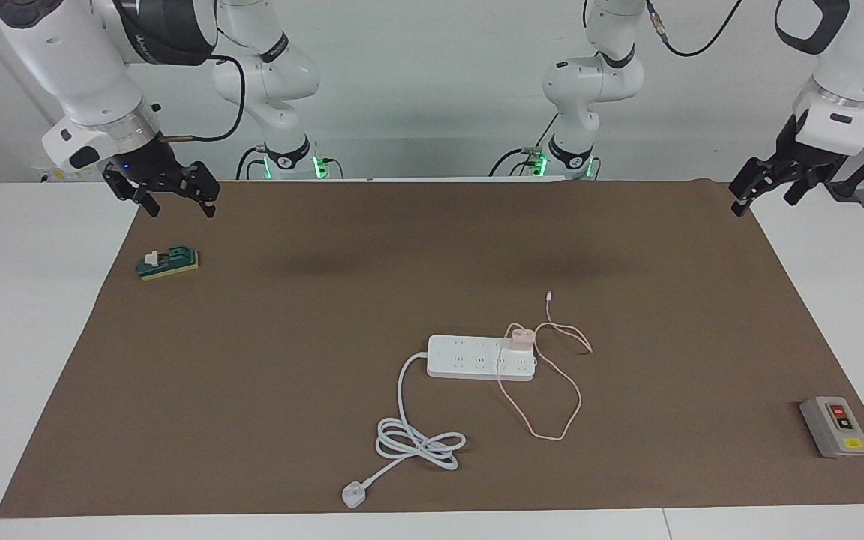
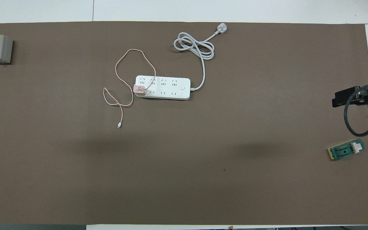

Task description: Plug charger into power strip

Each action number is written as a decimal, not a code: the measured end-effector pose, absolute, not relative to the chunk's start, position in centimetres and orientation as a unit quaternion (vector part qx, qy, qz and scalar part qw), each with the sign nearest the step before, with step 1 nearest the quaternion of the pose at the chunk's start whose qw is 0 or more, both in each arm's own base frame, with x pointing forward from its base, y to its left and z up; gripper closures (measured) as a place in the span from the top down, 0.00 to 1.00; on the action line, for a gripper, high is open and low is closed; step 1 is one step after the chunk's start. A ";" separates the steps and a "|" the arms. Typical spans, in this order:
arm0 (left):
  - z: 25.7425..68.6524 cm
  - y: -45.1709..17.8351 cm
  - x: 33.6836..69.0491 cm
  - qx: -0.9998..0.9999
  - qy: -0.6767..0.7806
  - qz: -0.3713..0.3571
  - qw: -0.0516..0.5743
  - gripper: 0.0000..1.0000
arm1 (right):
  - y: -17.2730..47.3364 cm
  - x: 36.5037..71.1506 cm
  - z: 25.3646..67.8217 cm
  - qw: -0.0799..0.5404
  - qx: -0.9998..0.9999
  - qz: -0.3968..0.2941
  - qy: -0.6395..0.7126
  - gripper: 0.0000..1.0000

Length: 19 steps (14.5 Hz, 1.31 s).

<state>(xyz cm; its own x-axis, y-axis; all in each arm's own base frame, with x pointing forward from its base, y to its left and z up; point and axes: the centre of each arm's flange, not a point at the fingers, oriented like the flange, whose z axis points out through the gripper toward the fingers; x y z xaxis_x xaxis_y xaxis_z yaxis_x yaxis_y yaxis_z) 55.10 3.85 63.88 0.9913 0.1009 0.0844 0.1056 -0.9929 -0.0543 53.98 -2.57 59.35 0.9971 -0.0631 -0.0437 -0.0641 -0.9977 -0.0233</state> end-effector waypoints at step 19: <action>64.0 2.0 51.6 -0.999 -0.031 -0.009 0.028 1.00 | -2.6 54.0 59.4 0.012 -0.999 0.021 0.032 1.00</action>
<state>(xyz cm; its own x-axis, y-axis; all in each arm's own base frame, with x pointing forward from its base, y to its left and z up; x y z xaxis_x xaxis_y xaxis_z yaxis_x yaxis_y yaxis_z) 51.64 2.04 64.02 0.9979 0.0618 0.0188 0.0627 -0.9965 -0.0549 53.98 -2.57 59.35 0.9971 -0.0631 -0.0437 -0.0641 -0.9977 -0.0233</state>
